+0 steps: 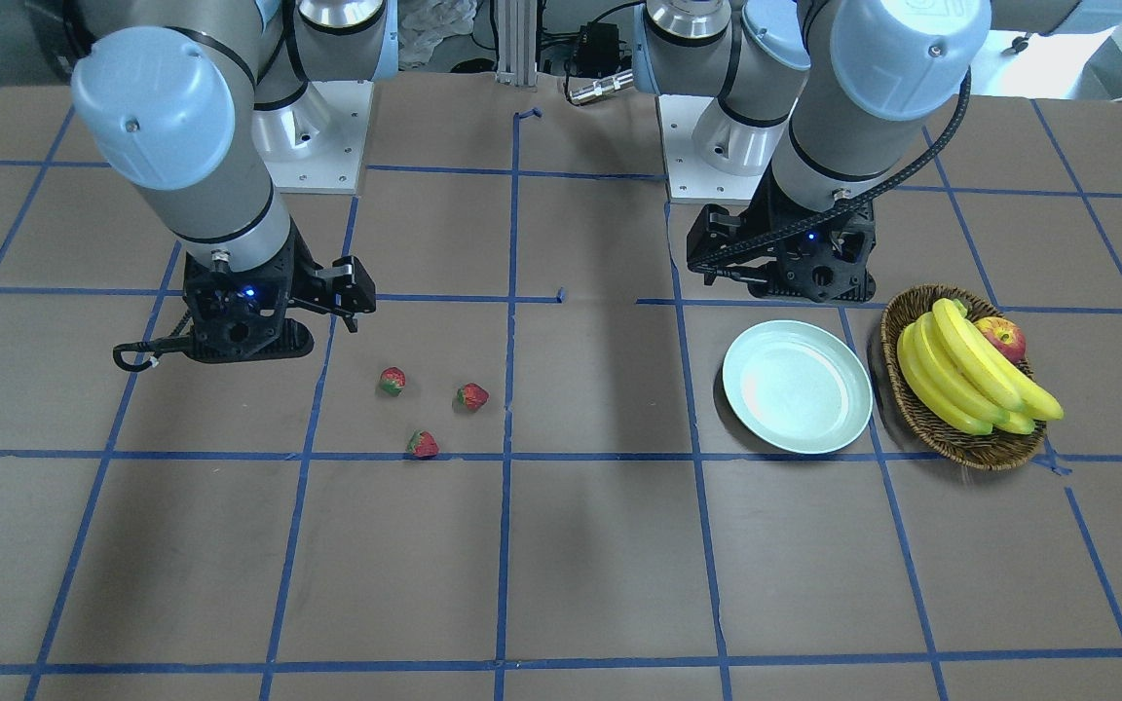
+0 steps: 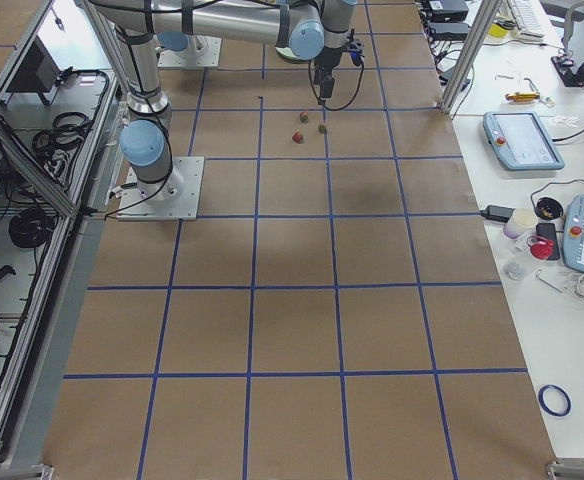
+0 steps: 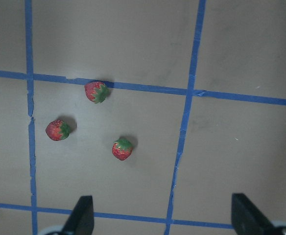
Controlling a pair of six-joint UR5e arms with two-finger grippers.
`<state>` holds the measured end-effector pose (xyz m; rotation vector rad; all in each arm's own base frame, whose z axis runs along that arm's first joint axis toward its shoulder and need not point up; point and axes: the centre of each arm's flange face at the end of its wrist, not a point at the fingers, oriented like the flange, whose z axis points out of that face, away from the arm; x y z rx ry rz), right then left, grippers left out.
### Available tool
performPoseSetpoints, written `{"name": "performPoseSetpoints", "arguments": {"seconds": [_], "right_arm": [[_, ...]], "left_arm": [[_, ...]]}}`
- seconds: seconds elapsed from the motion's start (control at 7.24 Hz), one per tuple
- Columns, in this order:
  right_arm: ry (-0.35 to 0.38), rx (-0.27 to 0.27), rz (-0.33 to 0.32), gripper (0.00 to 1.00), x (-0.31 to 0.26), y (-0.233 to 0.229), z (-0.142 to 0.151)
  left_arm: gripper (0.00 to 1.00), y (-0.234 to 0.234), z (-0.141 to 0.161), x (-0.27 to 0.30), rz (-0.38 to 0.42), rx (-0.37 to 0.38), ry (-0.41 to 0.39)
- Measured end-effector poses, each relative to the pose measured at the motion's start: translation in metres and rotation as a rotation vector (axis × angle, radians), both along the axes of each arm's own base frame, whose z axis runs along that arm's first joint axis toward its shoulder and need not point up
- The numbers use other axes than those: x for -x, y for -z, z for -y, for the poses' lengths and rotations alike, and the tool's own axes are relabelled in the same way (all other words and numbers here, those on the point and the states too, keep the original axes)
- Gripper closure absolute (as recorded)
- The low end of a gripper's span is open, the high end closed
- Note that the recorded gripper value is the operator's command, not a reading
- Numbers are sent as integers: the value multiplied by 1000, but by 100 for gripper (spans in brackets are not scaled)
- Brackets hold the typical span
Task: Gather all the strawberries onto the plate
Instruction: 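Move the right gripper down over the farthest strawberry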
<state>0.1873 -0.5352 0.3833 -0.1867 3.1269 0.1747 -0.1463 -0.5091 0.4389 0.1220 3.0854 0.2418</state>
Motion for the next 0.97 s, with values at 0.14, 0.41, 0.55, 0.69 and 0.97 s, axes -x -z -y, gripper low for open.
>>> {"name": "performPoseSetpoints", "arguments": {"seconds": [0.14,0.41,0.55,0.69,0.97], "right_arm": [[-3,11,18,0,-13,21,6],[-4,37,34,4,-33,64,14],[-10,36,35,4,-39,82,17],[-22,24,34,6,-47,103,20],[-47,-11,30,12,-63,140,22]], "left_arm": [[0,0,1,0,0,3,0],[0,2,1,0,-1,2,-1],[0,4,0,0,-2,-3,0],[0,7,-1,0,-3,-6,0],[0,10,-1,1,-6,-5,0]]}}
